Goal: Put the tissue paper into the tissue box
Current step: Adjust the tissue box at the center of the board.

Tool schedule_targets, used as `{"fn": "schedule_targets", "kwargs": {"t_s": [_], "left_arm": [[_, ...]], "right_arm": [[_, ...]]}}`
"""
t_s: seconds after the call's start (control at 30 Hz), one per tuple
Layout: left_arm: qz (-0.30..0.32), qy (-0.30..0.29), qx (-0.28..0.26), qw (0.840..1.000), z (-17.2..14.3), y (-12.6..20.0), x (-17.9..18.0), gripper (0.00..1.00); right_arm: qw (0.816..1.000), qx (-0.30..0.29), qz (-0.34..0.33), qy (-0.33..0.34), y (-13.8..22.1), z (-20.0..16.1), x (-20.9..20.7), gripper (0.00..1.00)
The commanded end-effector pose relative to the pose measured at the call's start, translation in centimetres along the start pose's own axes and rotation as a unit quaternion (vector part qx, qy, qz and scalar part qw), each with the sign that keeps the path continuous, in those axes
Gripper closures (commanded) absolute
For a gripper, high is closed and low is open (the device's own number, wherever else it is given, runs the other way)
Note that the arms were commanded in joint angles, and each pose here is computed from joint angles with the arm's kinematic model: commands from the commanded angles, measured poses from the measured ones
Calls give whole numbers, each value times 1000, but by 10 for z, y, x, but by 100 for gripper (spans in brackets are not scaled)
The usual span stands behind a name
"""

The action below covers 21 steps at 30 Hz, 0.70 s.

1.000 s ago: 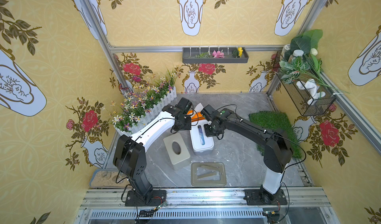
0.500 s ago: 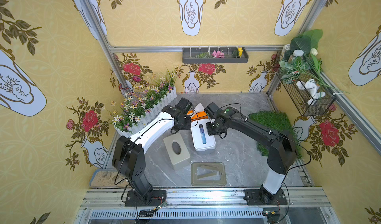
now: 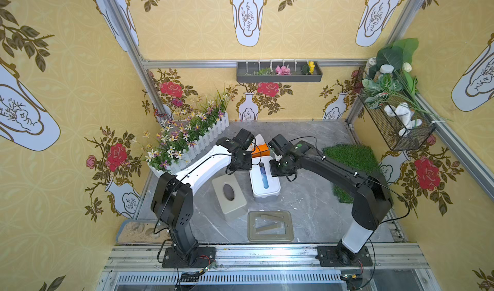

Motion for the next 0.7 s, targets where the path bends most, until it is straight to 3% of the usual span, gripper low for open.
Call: {"fn": "schedule_targets", "kwargs": {"t_s": [0.0,0.4,0.67], "left_arm": [[7,-4,4,1000,0,-2,2,46],[9,-7,12,1000,0,-3,2,46],[15,-13,23,1000,-1,-5,3,46]], "right_arm": [[1000,-1,5,0,-4,2,3,50],[1000,14,16,8,-11,-1,13,42],[999,19,-30,8,-23,-4,7,54]]}}
Point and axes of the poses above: each gripper's point midway between its finger pads, its own y axis back along the fingers, its own x axis along the line the jaws close on, z = x × y, the point moved 3 cm from there along y, back along the fingers, and after that the axes turned 12 degrees about -y, right-handed, at the moved point
